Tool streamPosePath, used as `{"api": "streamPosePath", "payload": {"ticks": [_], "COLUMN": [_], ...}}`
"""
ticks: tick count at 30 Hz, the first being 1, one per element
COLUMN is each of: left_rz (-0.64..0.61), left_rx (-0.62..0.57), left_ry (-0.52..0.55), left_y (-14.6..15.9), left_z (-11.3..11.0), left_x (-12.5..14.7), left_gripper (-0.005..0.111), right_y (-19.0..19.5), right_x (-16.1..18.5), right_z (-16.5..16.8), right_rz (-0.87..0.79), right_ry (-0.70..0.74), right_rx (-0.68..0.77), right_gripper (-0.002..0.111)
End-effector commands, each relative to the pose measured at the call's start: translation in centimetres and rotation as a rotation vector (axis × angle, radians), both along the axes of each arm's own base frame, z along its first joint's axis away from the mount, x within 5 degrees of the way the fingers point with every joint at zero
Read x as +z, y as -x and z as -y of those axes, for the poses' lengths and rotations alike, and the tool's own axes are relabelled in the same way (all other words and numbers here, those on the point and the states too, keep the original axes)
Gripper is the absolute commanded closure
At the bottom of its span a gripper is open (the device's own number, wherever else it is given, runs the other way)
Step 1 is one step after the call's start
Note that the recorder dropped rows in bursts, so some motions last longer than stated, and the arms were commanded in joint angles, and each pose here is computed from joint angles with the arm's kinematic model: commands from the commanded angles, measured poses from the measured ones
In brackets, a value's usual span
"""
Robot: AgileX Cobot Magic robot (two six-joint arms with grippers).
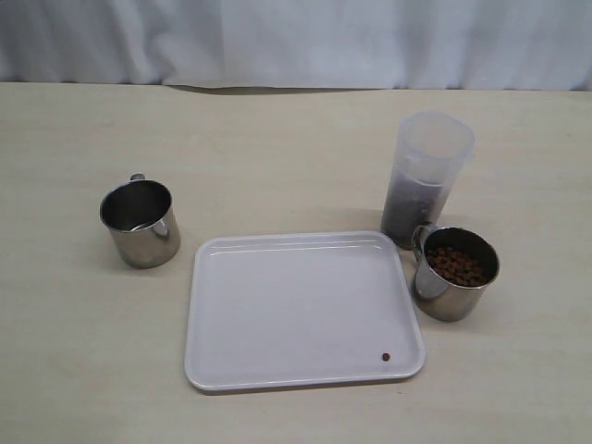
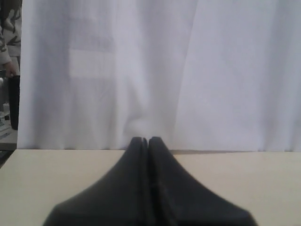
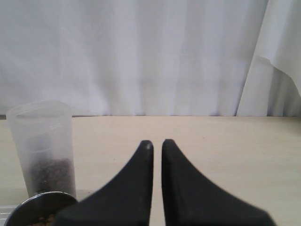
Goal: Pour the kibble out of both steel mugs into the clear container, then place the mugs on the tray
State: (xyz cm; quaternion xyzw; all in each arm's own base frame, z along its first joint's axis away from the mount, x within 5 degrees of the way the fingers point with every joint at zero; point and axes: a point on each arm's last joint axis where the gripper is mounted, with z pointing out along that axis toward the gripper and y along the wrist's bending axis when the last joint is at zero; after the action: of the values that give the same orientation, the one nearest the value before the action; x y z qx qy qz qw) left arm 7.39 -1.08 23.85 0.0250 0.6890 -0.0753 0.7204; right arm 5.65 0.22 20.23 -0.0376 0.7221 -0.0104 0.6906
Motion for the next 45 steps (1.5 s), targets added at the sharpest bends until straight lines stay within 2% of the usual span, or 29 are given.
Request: {"api": "streamPosePath", "payload": {"ticks": [1,45], "left_rz": [-0.047,-0.047], "left_rx": [0.016,0.016], "left_ry": [-0.013,-0.013], "left_y": [-0.01,-0.01], "left_z": [-0.14,-0.14], "left_x": [-0.41,-0.40], "left_gripper": [0.107,0.107], "right_y": [0.02,0.02], "right_x": [-0.11,-0.11], "right_z": [-0.02,-0.02], "right_rz": [0.001,0.001], "right_ry": [-0.003,-0.003], "right_rx": [0.003,0.003], "right_gripper": [0.103,0.103]}}
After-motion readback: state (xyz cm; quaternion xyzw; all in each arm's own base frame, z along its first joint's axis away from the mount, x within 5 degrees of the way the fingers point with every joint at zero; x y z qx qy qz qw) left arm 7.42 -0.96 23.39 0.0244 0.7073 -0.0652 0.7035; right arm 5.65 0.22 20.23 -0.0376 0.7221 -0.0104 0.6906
